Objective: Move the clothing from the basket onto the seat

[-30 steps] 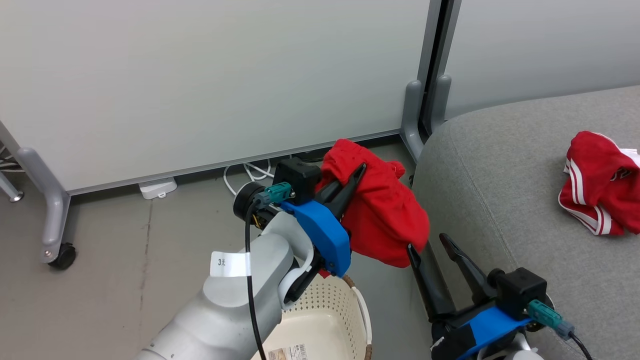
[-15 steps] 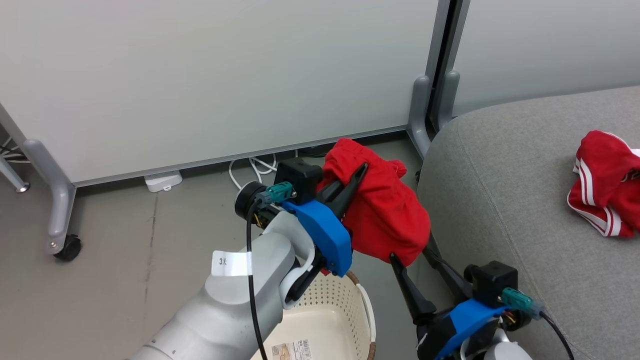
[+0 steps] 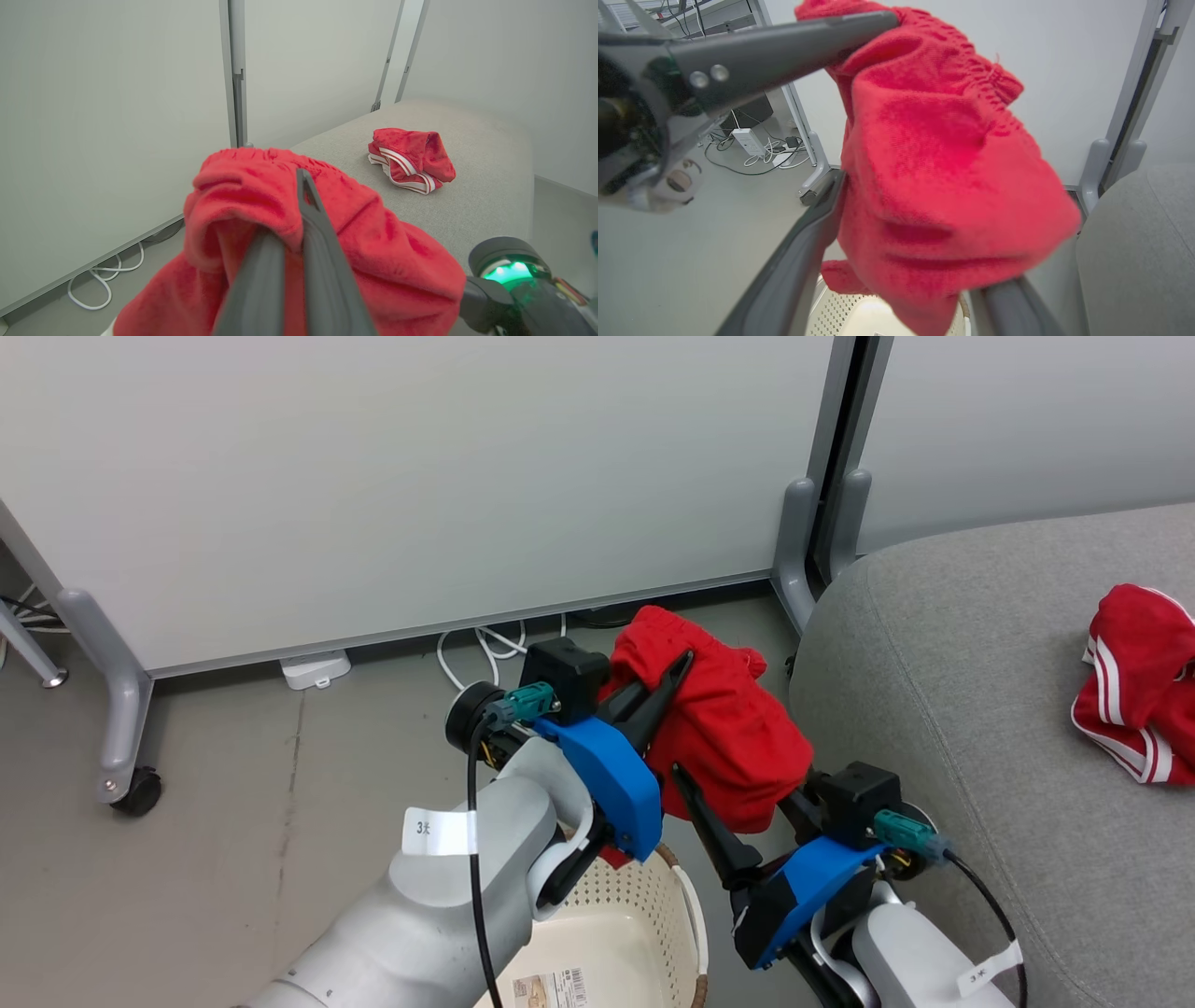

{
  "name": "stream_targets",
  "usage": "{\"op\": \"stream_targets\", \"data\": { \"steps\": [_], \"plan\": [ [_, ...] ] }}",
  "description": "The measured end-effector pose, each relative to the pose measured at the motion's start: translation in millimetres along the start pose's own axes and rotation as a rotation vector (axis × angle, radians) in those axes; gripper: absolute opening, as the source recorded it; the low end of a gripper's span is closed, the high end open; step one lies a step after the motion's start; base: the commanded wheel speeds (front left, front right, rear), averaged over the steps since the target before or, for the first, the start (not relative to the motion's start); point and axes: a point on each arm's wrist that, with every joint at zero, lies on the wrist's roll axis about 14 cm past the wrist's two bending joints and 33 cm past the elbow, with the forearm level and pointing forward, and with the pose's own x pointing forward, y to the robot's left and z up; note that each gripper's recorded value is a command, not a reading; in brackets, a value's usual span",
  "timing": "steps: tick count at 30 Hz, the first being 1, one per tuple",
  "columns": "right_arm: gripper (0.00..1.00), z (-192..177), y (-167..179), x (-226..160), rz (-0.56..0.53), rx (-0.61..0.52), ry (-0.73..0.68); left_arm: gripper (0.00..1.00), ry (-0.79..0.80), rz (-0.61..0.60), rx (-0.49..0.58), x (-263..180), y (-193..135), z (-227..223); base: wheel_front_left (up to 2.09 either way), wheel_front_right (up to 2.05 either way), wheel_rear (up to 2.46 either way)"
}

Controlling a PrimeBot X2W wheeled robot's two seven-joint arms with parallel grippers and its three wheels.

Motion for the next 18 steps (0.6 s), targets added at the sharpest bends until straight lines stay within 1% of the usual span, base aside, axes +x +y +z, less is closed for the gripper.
{"op": "stream_targets", "data": {
  "steps": [5, 13, 14, 15, 16, 17, 18],
  "plan": [
    [1.0, 5.8, 2.0, 7.8, 0.019, -0.033, -0.006, 0.0, 0.005, -0.004, -0.003, -0.2, -2.0, -1.8, 0.0, 0.0, 0.0],
    [1.0, 6.3, -2.2, 14.7, 0.018, -0.067, 0.001, 0.0, 0.009, -0.006, -0.012, -0.9, -3.7, -3.9, 0.0, 0.0, 0.0],
    [0.94, 5.7, -2.5, 15.4, 0.018, -0.069, 0.003, 0.0, 0.009, -0.005, -0.015, -1.1, -3.6, -4.4, 0.0, 0.0, 0.0],
    [0.48, 4.8, -3.0, 15.9, 0.017, -0.071, 0.007, 0.0, 0.011, -0.002, -0.015, -1.2, -3.1, -5.0, 0.0, 0.0, 0.0],
    [0.16, 4.8, -3.4, 16.6, 0.016, -0.072, 0.007, 0.0, 0.013, -0.001, -0.014, -1.3, -3.0, -5.5, 0.0, 0.0, 0.0],
    [0.0, 4.6, -3.9, 17.0, 0.016, -0.073, 0.008, 0.0, 0.013, -0.001, -0.015, -1.3, -2.7, -5.8, 0.0, 0.0, 0.0],
    [0.0, 4.2, -4.2, 17.2, 0.015, -0.075, 0.008, 0.0, 0.013, 0.0, -0.015, -1.2, -2.5, -5.6, 0.0, 0.0, 0.0]
  ]
}}
